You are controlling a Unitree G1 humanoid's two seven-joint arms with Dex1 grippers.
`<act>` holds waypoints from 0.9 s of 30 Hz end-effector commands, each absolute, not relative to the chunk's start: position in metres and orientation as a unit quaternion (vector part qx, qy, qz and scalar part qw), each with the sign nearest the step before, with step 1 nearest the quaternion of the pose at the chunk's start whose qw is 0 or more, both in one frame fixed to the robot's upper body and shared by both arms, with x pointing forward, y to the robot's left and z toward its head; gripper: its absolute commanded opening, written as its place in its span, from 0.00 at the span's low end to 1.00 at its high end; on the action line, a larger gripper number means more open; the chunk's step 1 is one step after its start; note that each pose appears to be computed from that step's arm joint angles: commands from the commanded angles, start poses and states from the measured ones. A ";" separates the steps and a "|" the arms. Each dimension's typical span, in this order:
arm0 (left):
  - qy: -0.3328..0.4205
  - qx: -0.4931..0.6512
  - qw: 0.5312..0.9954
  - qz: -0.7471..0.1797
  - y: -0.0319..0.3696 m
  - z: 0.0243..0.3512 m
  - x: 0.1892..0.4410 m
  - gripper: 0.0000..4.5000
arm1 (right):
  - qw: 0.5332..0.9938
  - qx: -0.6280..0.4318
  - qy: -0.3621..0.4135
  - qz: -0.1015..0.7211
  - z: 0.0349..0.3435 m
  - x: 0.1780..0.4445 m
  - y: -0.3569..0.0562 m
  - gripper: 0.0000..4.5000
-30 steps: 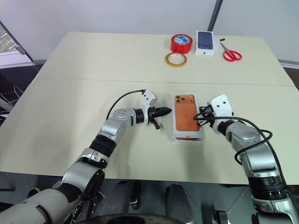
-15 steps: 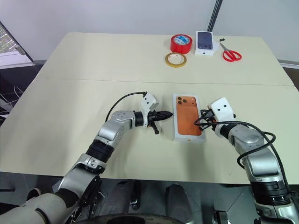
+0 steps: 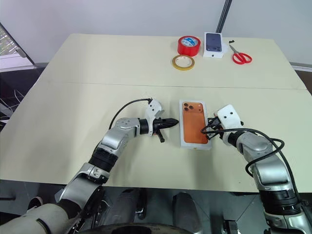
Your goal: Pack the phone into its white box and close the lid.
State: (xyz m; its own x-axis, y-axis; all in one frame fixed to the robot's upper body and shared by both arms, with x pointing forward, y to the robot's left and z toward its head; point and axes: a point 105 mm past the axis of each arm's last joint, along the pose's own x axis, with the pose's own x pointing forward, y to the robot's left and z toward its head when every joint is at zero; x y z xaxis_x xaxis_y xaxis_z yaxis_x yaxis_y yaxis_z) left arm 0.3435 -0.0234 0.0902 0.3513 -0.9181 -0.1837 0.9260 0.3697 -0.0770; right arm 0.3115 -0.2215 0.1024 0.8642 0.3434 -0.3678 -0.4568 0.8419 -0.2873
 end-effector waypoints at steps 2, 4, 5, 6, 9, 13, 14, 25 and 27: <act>0.065 0.020 0.825 -0.561 -0.024 0.107 0.345 0.00 | 0.943 -0.220 0.122 0.217 0.121 0.313 -0.223 0.01; 0.059 0.020 0.828 -0.558 -0.022 0.111 0.347 0.00 | 0.946 -0.223 0.114 0.205 0.129 0.316 -0.232 0.01; 0.058 0.020 0.828 -0.557 -0.021 0.112 0.348 0.00 | 0.947 -0.223 0.112 0.202 0.131 0.317 -0.234 0.01; 0.048 0.013 0.830 -0.555 -0.022 0.120 0.351 0.00 | 0.950 -0.219 0.099 0.198 0.140 0.319 -0.237 0.01; 0.011 -0.022 0.832 -0.555 -0.026 0.150 0.357 0.00 | 0.964 -0.177 0.057 0.192 0.164 0.325 -0.240 0.01; -0.028 -0.051 0.824 -0.563 -0.046 0.182 0.362 0.00 | 0.968 -0.118 0.040 0.217 0.173 0.327 -0.239 0.01; -0.025 -0.042 0.824 -0.565 -0.054 0.180 0.363 0.00 | 0.963 -0.118 0.046 0.238 0.170 0.324 -0.233 0.01; 0.144 0.092 0.805 -0.568 -0.061 0.079 0.362 0.00 | 0.913 -0.187 0.181 0.313 0.094 0.291 -0.200 0.01; 0.140 0.067 0.802 -0.577 -0.058 0.085 0.361 0.00 | 0.921 -0.143 0.167 0.320 0.104 0.293 -0.196 0.01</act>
State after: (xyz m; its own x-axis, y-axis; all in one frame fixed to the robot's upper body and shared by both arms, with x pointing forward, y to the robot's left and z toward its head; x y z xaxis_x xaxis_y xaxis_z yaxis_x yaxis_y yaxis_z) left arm 0.3657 -0.0668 0.1044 0.3197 -0.9147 -0.2473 0.9451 0.3265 0.0142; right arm 0.2971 -0.2050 0.1061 0.7683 0.4998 -0.4000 -0.6119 0.7568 -0.2298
